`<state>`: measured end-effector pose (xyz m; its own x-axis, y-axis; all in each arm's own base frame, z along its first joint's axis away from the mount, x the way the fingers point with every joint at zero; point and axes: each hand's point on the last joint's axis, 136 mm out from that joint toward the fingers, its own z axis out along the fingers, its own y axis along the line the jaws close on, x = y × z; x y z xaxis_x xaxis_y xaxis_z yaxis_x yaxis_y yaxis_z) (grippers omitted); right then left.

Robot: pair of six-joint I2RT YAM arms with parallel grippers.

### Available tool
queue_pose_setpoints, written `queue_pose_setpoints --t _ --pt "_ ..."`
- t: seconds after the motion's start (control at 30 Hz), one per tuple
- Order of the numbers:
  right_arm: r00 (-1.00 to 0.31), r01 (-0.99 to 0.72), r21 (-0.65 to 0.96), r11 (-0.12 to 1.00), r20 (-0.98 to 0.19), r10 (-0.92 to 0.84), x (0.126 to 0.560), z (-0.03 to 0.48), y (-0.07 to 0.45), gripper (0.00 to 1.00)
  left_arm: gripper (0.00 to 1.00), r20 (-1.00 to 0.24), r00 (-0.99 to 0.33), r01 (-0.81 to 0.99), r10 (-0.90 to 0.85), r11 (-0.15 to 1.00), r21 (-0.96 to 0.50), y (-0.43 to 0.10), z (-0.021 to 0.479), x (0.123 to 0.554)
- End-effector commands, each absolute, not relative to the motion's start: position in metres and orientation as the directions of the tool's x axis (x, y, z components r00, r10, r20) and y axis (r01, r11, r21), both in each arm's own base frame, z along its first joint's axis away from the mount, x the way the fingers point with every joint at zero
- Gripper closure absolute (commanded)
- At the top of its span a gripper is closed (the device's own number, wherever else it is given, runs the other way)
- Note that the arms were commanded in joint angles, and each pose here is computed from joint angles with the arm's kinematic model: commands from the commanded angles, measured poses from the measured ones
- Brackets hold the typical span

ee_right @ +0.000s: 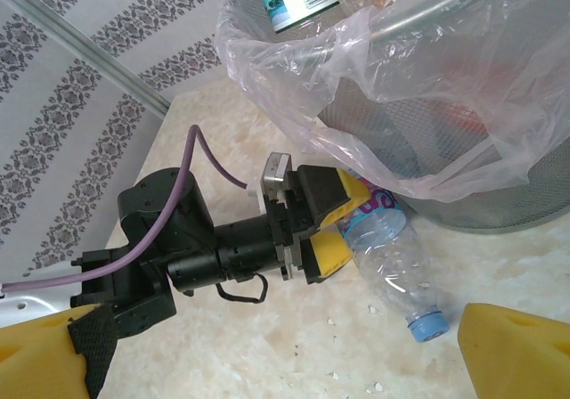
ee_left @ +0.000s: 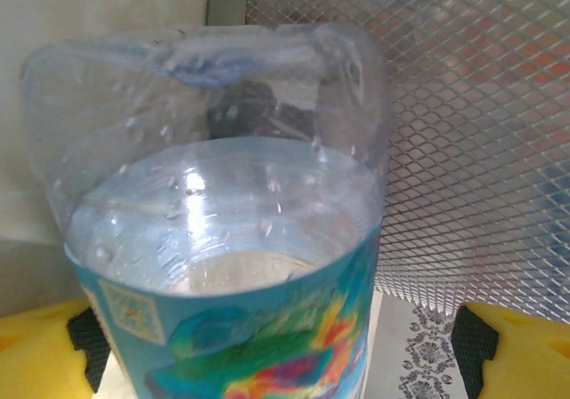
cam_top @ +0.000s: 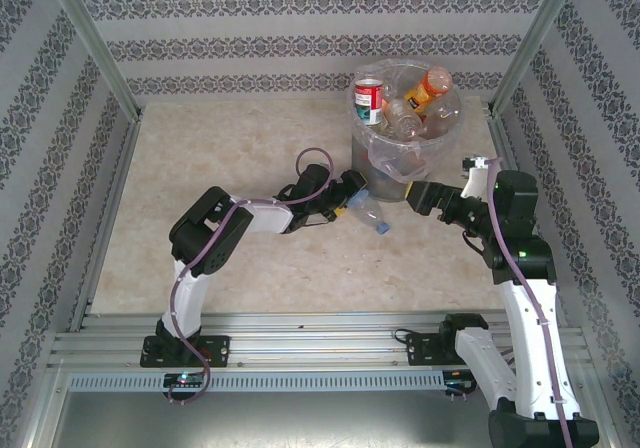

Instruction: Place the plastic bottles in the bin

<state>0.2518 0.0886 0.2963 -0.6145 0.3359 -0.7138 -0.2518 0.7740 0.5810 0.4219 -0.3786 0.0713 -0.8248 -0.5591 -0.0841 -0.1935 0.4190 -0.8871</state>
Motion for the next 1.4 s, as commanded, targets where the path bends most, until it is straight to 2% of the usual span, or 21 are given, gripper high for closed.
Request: queue_pose_setpoints --t 0.0,0.13,0.4,0.63,0.87,1.1,1.23,1.37 --pt "-0.604 -0.288 0.569 0.77 -0.732 0.316 0.249 0.307 0.093 0.02 0.04 -0.059 -0.823 -0.207 -0.565 0.395 -0.895 -0.383 0.056 0.427" --pt "-0.601 -0.284 0.564 0.775 -0.735 0.315 0.247 0.309 0.092 0.02 0.1 -0.057 -0.823 -0.21 -0.565 0.396 -0.894 -0.382 0.051 0.427" --pt "-0.621 -0.298 0.566 0.769 -0.726 0.294 0.243 0.306 0.098 0.02 0.28 -0.073 -0.822 -0.166 -0.565 0.361 -0.918 -0.366 0.059 0.428" --pt "-0.668 -0.348 0.567 0.747 -0.709 0.227 0.237 0.297 0.119 0.02 0.27 -0.097 -0.829 -0.113 -0.55 0.335 -0.935 -0.347 0.078 0.424" --pt "-0.734 -0.413 0.549 0.727 -0.673 0.091 0.234 0.263 0.155 0.02 0.27 -0.086 -0.881 -0.045 -0.465 0.262 -0.964 -0.334 0.126 0.407" --pt "-0.779 -0.419 0.478 0.772 -0.626 -0.034 0.242 0.228 0.175 0.02 0.27 -0.135 -0.934 0.001 -0.33 0.377 -0.926 -0.318 0.16 0.373" --pt "-0.796 -0.414 0.46 0.785 -0.602 -0.067 0.251 0.211 0.185 0.02 0.27 -0.094 -0.958 -0.005 -0.271 0.341 -0.94 -0.318 0.177 0.357" --pt "-0.815 -0.436 0.47 0.768 -0.568 -0.115 0.251 0.198 0.202 0.07 0.27 -0.106 -0.962 0.014 -0.252 0.341 -0.94 -0.315 0.187 0.348"
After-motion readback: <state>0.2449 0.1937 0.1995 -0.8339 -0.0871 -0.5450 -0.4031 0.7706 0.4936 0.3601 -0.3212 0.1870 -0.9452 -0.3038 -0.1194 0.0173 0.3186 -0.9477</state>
